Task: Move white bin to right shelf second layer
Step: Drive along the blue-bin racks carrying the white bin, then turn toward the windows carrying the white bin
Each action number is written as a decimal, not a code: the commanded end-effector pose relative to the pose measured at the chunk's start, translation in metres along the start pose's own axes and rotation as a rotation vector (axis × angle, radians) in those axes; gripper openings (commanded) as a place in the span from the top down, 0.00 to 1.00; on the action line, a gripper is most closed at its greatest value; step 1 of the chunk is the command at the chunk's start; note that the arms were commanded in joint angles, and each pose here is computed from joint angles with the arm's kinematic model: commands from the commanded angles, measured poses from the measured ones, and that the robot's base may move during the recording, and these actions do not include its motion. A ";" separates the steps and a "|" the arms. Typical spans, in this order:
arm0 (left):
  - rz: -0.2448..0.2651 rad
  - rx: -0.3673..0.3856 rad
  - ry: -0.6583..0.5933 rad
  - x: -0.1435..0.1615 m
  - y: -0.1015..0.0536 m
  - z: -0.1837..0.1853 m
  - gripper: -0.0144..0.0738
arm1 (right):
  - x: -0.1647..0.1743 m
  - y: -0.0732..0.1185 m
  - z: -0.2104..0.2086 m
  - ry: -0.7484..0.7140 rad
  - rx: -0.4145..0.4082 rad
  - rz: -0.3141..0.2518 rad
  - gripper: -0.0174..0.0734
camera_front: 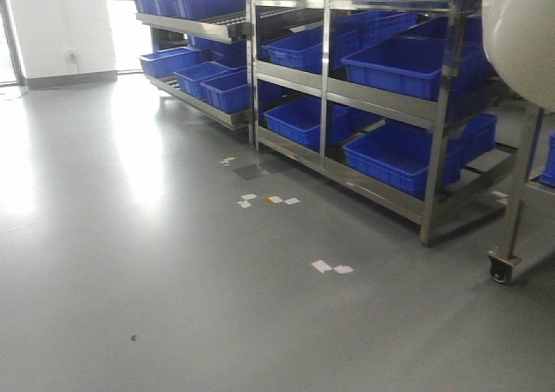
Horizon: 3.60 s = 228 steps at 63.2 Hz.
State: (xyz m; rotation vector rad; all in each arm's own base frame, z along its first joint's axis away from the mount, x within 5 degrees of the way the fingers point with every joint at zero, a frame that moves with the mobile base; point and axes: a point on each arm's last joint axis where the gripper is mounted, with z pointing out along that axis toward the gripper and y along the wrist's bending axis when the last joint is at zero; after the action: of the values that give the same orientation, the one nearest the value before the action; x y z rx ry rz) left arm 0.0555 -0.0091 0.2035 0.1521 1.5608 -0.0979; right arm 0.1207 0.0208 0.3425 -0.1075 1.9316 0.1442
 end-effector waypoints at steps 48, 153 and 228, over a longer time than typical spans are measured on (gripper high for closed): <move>-0.009 -0.002 -0.061 0.004 0.000 0.000 0.74 | -0.019 0.001 -0.006 -0.140 -0.009 0.002 0.74; -0.009 -0.002 -0.061 0.004 0.000 0.000 0.74 | -0.019 0.001 -0.006 -0.140 -0.009 0.002 0.74; -0.009 -0.002 -0.061 0.004 0.000 0.000 0.74 | -0.019 0.001 -0.006 -0.140 -0.009 0.002 0.74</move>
State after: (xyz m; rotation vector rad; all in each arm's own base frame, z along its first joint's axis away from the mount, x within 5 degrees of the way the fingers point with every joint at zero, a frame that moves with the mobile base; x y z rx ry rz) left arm 0.0555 -0.0091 0.2035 0.1521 1.5608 -0.0979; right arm 0.1207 0.0208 0.3420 -0.1076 1.9331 0.1441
